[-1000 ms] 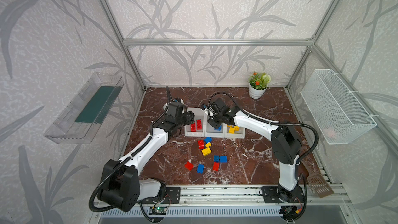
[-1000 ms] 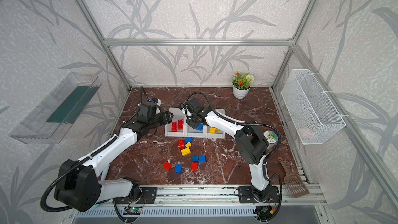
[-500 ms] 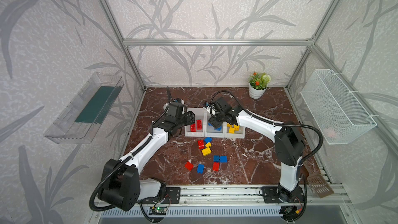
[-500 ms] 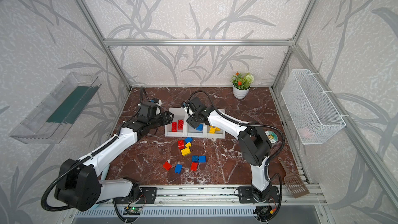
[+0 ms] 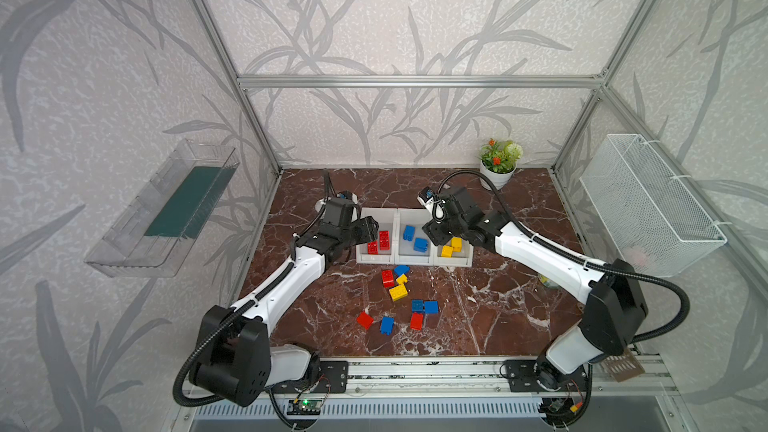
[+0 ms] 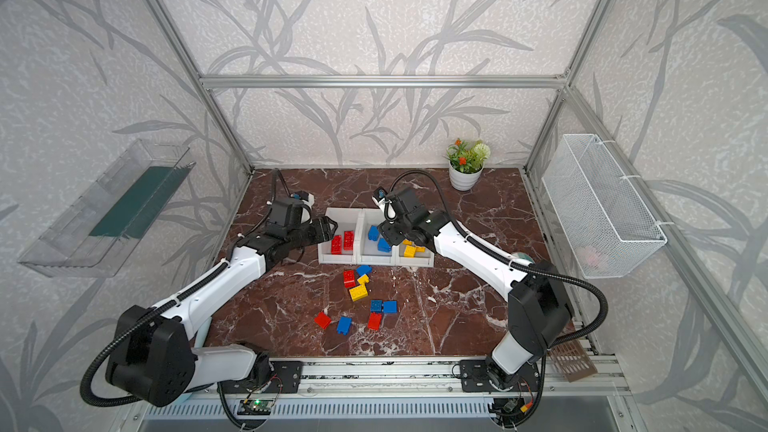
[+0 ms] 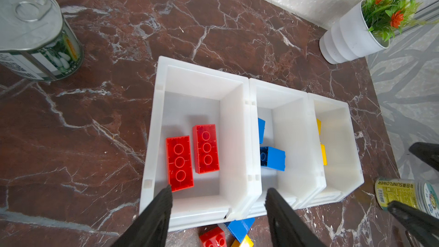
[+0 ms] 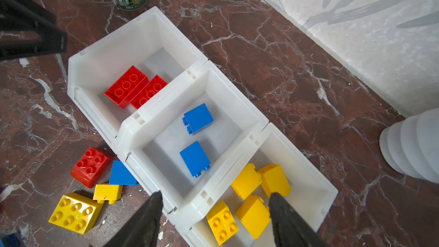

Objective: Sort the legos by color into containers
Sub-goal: 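Lower the left gripper toward the pile while the right gripper hovers over the bin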

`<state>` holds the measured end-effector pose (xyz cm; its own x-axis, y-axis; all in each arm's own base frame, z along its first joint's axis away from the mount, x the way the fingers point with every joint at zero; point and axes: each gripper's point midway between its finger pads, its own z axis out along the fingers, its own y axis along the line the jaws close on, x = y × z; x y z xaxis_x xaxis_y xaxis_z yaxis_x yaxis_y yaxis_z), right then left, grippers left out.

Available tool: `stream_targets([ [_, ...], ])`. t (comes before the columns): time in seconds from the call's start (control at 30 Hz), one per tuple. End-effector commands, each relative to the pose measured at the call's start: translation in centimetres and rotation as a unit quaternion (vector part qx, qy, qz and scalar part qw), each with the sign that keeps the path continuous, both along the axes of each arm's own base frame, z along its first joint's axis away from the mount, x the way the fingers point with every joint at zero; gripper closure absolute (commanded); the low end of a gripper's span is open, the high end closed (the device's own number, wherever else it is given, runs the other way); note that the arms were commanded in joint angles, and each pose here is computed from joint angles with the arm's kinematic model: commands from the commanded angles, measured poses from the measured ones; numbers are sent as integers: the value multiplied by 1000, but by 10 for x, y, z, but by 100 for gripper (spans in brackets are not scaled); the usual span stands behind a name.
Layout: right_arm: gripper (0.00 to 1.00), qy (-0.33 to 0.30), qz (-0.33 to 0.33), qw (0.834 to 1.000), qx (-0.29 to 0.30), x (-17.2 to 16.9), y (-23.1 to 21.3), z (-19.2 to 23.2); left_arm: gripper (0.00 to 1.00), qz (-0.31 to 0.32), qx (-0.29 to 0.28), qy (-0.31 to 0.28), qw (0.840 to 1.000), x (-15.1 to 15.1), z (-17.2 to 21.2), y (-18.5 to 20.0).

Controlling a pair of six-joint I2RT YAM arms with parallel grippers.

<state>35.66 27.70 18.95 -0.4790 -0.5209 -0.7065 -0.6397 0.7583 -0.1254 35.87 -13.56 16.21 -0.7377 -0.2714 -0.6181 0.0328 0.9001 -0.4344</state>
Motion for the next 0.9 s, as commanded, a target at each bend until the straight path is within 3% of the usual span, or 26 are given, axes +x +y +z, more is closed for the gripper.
stream_targets([
  [0.0,28,-11,-34,999,20,-2,-14,8,35,-9,-2,9,1000,-8,-6,-1],
  [0.23,28,-7,-64,997,29,-12,-36,3,35,-34,7,20,999,-15,-12,-7],
  [0.47,28,-3,-83,996,28,-17,-47,-4,35,-105,33,37,993,-36,-28,-42],
  [0.67,28,2,-88,996,30,-21,-50,-7,36,-192,47,72,978,-61,-52,-87],
  [0.87,28,3,-95,995,27,-25,-55,-10,36,-238,61,118,962,-75,-72,-105],
])
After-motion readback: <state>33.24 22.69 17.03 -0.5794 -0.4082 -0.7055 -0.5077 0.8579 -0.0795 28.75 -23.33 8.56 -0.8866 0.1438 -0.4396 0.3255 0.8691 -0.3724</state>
